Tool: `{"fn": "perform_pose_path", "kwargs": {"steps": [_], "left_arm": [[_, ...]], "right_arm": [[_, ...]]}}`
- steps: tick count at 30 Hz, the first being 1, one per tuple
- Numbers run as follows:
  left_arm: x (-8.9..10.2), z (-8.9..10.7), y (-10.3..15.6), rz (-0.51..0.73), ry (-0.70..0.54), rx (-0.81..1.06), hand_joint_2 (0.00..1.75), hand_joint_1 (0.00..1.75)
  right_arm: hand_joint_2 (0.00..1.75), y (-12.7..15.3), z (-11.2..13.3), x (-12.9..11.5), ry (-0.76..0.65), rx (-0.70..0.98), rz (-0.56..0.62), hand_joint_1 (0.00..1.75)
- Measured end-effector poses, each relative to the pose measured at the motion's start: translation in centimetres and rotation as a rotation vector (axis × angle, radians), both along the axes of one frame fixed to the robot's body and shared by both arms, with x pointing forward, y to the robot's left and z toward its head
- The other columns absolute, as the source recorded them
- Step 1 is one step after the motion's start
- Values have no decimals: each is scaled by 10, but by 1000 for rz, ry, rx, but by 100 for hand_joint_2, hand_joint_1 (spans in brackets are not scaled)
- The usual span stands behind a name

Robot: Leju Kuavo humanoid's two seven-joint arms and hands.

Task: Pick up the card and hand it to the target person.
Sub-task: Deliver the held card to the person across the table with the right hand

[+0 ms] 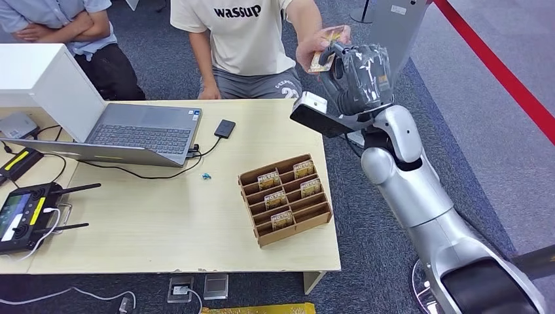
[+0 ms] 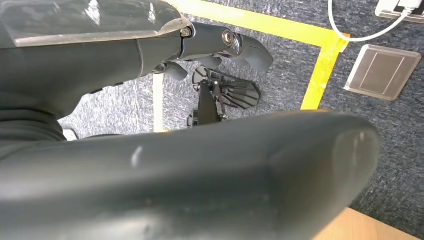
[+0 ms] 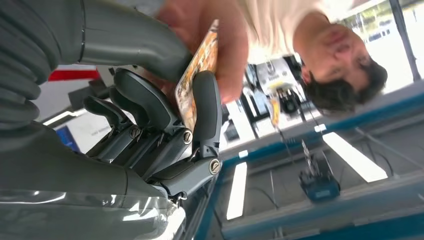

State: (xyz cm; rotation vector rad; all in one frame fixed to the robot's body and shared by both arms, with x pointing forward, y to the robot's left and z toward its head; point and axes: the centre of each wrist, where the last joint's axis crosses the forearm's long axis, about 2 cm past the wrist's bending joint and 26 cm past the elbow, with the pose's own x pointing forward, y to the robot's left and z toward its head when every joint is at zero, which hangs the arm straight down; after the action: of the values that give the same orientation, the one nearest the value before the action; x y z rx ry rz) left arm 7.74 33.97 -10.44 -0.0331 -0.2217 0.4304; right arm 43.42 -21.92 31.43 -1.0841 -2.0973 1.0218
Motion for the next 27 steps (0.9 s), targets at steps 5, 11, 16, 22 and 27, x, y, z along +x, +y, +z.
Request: {"fn": "perform_pose_path", "kwargs": {"steps": [5, 11, 16, 22, 27], "left_arm": [[0, 0, 0, -4, -2, 1, 0, 0], [-1, 0, 0, 4, 4, 2, 0, 0], [-2, 0, 0, 15, -3, 8, 0, 0], [-4, -1, 0, 29, -5, 15, 0, 0], [-7, -1, 1, 43, 3, 23, 0, 0]], "right_arm": [[175, 11, 3, 23, 142, -35, -4, 175], [175, 17, -14, 33, 264, -53, -26, 0], [175, 15, -29, 33, 310, -23, -41, 0], [175, 5, -67, 10, 381, 87, -66, 0], [175, -11, -86, -23, 466, 254, -16, 0]]}}
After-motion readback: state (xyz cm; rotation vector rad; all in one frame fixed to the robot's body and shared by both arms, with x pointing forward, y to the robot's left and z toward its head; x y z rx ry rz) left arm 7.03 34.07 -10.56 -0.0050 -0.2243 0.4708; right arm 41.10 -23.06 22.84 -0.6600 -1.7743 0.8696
